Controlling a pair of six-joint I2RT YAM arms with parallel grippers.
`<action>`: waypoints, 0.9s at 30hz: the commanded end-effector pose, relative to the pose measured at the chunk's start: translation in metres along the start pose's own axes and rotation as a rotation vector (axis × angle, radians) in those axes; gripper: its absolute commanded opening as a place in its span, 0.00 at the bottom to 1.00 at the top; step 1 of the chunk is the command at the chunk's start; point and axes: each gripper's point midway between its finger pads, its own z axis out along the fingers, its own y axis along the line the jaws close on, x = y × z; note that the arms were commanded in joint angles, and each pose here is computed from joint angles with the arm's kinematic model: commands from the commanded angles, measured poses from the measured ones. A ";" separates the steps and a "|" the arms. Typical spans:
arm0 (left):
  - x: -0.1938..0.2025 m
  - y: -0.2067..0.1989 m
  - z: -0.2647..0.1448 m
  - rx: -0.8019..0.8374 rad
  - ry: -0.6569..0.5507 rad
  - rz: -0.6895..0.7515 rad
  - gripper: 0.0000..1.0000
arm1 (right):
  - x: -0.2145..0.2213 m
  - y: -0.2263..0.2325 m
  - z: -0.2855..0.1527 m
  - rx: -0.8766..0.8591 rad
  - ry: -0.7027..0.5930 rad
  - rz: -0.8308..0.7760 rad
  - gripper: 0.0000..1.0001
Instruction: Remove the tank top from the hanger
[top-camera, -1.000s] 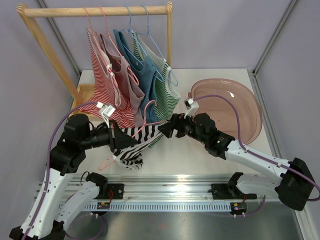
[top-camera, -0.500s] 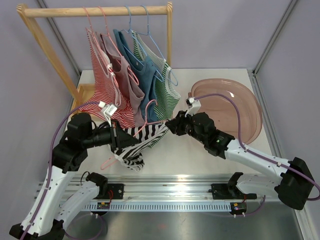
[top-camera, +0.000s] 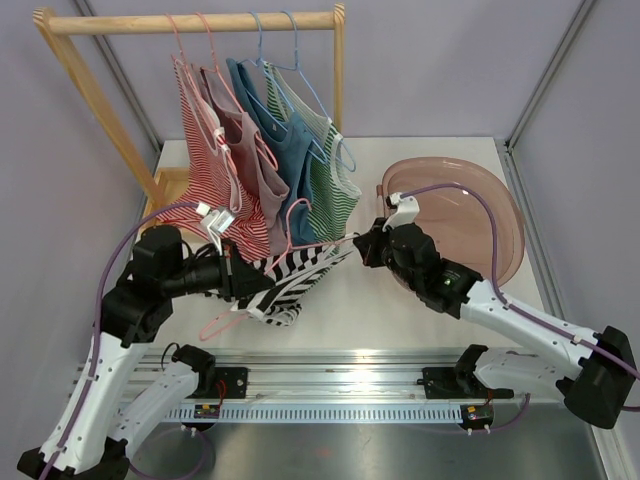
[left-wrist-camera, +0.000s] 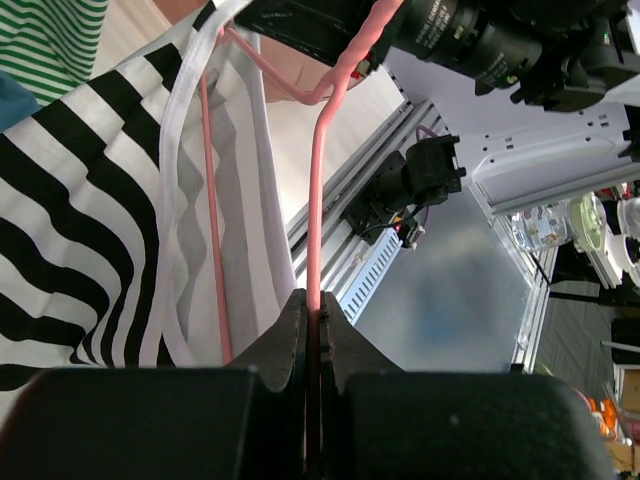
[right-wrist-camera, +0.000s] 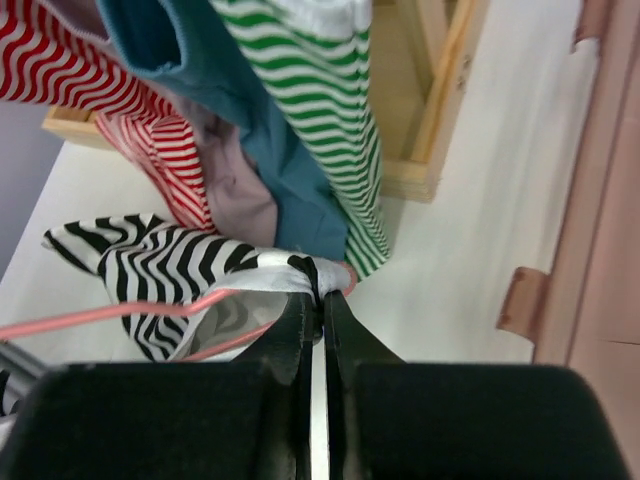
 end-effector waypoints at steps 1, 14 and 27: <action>-0.009 -0.038 -0.017 0.131 -0.040 0.119 0.00 | -0.042 -0.030 -0.007 0.210 -0.092 -0.064 0.00; -0.031 -0.116 -0.071 0.303 -0.193 0.396 0.00 | -0.108 -0.014 -0.051 0.159 -0.154 -0.068 0.00; -0.158 -0.155 -0.090 0.319 -0.745 0.549 0.00 | -0.191 0.150 -0.154 -0.622 -0.154 -0.103 0.00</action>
